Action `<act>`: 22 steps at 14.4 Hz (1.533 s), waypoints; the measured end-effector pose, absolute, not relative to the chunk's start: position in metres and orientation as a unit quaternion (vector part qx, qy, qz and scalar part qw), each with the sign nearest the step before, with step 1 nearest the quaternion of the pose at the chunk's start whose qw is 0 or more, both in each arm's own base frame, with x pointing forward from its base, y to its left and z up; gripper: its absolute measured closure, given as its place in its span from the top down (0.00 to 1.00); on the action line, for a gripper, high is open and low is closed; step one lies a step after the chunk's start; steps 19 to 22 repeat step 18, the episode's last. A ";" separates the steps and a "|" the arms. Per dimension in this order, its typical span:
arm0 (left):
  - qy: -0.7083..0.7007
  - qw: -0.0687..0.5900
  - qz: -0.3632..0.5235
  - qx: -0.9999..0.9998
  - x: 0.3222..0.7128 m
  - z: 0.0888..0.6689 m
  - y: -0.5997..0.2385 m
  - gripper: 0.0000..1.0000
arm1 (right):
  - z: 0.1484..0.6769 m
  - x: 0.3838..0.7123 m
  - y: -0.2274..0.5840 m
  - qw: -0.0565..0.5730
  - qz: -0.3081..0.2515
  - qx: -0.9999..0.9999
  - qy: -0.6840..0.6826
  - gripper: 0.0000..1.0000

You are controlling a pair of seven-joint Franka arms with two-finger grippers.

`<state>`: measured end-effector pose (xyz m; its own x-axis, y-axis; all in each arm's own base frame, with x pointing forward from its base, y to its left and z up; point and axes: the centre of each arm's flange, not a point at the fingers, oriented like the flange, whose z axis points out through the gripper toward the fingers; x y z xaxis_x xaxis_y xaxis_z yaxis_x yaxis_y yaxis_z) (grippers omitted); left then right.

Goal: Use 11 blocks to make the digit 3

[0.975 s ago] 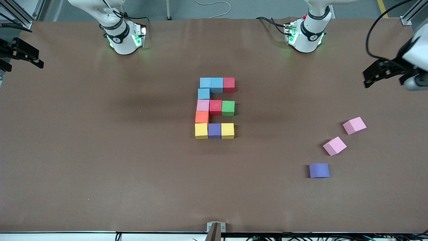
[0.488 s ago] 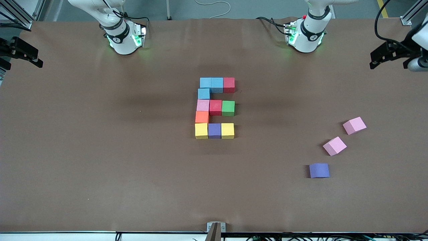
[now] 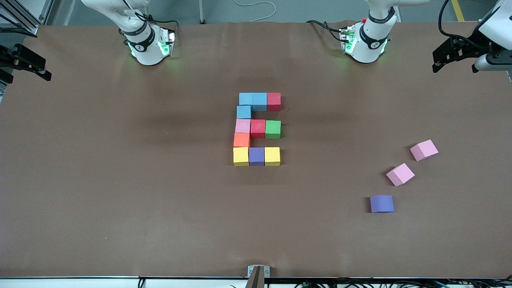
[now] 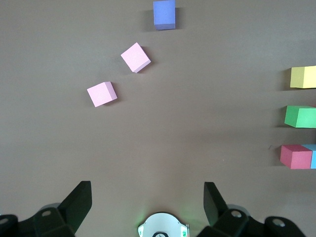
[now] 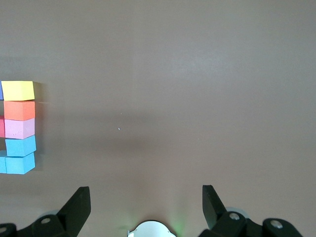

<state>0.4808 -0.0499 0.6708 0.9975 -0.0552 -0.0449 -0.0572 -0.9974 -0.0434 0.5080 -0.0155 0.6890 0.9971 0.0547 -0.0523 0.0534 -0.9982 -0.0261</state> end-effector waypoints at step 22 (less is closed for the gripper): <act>0.039 0.004 0.011 -0.999 0.483 0.676 -0.063 1.00 | 0.690 0.505 -0.014 0.013 0.031 -0.999 -0.033 1.00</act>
